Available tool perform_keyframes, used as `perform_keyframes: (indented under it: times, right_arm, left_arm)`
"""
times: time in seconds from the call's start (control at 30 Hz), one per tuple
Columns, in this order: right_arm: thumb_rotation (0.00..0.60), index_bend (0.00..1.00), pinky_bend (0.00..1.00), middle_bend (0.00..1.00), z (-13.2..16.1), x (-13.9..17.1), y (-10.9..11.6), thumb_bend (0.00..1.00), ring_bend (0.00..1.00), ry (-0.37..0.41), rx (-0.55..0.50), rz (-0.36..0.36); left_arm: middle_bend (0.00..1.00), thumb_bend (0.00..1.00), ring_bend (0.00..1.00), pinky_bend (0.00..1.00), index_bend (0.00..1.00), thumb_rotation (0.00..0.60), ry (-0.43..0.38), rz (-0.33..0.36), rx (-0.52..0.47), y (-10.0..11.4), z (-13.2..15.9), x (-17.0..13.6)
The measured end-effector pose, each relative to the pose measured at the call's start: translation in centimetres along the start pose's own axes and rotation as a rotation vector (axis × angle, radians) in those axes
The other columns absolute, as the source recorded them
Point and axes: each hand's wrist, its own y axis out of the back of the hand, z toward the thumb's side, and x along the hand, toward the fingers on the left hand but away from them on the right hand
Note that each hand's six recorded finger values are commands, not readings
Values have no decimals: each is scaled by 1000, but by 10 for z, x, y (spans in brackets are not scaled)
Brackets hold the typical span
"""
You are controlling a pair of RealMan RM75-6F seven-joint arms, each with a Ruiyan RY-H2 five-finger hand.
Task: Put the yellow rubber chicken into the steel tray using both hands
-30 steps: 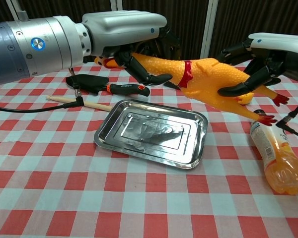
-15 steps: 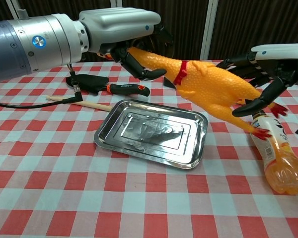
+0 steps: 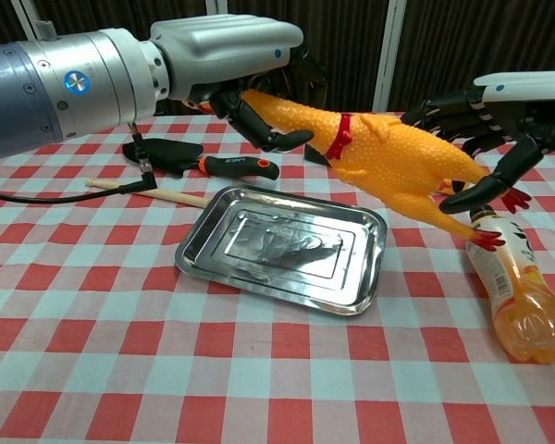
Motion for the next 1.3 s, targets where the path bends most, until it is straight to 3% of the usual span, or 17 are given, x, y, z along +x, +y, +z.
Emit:
perform_keyframes:
  times: [0.23,0.4,0.5,0.7,0.9,0.97,1.03,1.07,1.1,1.17,1.3]
  right_arm:
    - [600,546,600,503,0,-6,-3,429,494,8,-10,-14]
    - [600,866,793,715,1,-9,-1,726,706,10,-18,-39]
    - [600,983,884,814,2,-11,2,845,811,13,-26,-63]
    - [600,1000,997,962,3,-12,4,991,952,15,-40,-99]
    - [600,1000,990,976,3,-11,4,1000,940,13,-38,-100]
    - [600,946,930,898,2,-9,3,964,827,12,-33,-86]
    - [600,794,845,764,2,-7,3,834,698,9,-27,-60]
    - [600,660,778,664,2,-6,3,707,603,8,-26,-47]
    - [600,604,746,622,2,-4,3,652,564,7,-24,-30]
    - [600,386,614,460,2,-2,3,442,413,9,-23,-5]
    - [600,134,426,255,3,4,4,251,210,16,-23,46]
  left_arm:
    - [719,691,648,756,646,600,-4,-11,-14,-4,1,0]
    - [719,690,648,756,646,600,-8,-14,-18,-5,2,-2]
    - [719,691,647,756,646,600,-12,-15,-28,-5,3,-2]
    - [719,690,648,756,643,600,-33,-14,-29,-4,8,-4]
    - [718,690,648,756,642,600,-31,-10,-24,-3,8,-2]
    - [719,690,648,756,642,600,-24,-1,-13,-2,6,-2]
    - [719,690,648,756,642,600,-15,11,-2,0,4,-1]
    - [720,690,648,756,642,600,-11,17,-1,1,3,0]
    - [720,690,648,756,643,600,-7,21,-2,2,2,0]
    - [721,690,648,756,644,600,-1,29,1,4,1,1]
    - [723,690,648,756,646,600,2,36,11,5,0,1]
